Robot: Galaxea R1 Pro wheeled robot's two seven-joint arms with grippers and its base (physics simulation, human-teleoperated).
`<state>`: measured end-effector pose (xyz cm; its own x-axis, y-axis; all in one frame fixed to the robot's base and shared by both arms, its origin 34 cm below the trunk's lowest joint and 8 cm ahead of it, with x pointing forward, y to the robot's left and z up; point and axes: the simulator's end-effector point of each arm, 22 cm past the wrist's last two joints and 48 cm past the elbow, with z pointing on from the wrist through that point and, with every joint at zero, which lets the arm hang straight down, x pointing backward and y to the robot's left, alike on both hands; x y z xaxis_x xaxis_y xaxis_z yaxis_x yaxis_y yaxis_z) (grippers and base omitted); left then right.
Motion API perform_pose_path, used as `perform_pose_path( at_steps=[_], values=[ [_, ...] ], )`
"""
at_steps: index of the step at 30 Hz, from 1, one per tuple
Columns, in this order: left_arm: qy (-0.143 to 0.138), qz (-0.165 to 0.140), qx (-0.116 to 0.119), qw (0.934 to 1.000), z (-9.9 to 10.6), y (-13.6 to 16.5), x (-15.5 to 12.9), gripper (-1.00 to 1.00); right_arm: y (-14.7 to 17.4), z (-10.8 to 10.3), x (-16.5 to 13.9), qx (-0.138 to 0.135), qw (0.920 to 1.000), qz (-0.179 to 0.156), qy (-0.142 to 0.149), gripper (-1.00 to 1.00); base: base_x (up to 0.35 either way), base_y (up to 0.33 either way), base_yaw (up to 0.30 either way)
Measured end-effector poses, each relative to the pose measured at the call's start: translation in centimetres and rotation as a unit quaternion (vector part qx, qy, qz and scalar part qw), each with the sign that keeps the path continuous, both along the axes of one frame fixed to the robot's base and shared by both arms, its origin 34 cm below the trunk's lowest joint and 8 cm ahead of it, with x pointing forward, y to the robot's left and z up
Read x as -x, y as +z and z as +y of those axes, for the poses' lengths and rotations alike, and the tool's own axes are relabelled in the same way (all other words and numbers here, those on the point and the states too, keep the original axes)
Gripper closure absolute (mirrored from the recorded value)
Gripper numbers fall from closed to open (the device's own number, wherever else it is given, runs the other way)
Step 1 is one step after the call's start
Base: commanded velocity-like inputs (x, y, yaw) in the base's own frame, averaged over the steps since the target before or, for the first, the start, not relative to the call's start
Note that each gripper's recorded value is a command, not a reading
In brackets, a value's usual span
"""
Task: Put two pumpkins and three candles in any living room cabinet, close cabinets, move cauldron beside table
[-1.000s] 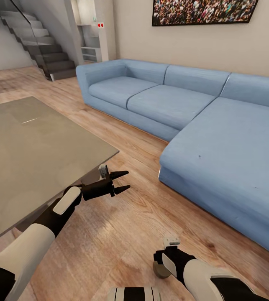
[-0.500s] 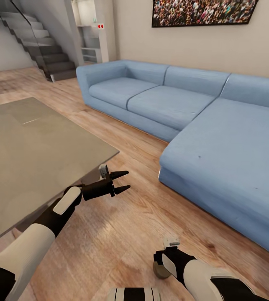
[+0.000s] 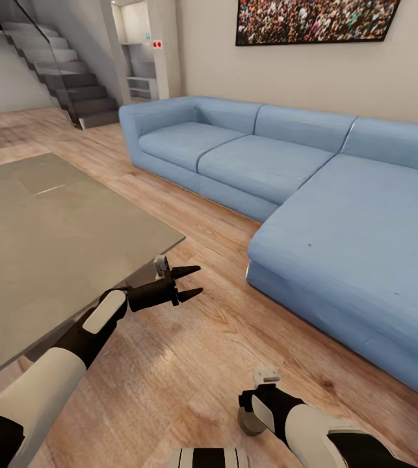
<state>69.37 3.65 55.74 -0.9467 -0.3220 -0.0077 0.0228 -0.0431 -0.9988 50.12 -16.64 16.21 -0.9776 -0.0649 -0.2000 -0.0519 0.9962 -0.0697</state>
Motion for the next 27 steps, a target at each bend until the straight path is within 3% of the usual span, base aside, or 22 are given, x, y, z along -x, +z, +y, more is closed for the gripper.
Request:
perform_pose_path(
  at_steps=[9,16,27],
  values=[
    [0.000,0.006,0.001,1.0000,0.0,-0.7,-0.1,-1.00,-0.5,0.0,0.2,-0.001,1.0000,0.000,-0.001,-1.00,0.000,0.000,0.000],
    [0.000,0.006,0.001,1.0000,0.0,-0.7,-0.1,-1.00,-0.5,0.9,0.2,-0.019,0.9998,-0.001,0.004,-1.00,0.000,0.000,0.000],
    [0.000,0.022,0.001,0.9998,0.0,-2.8,-0.2,-1.00,-2.0,1.0,1.3,-0.021,0.9997,0.015,0.005,-1.00,0.000,0.000,0.000]
  ],
)
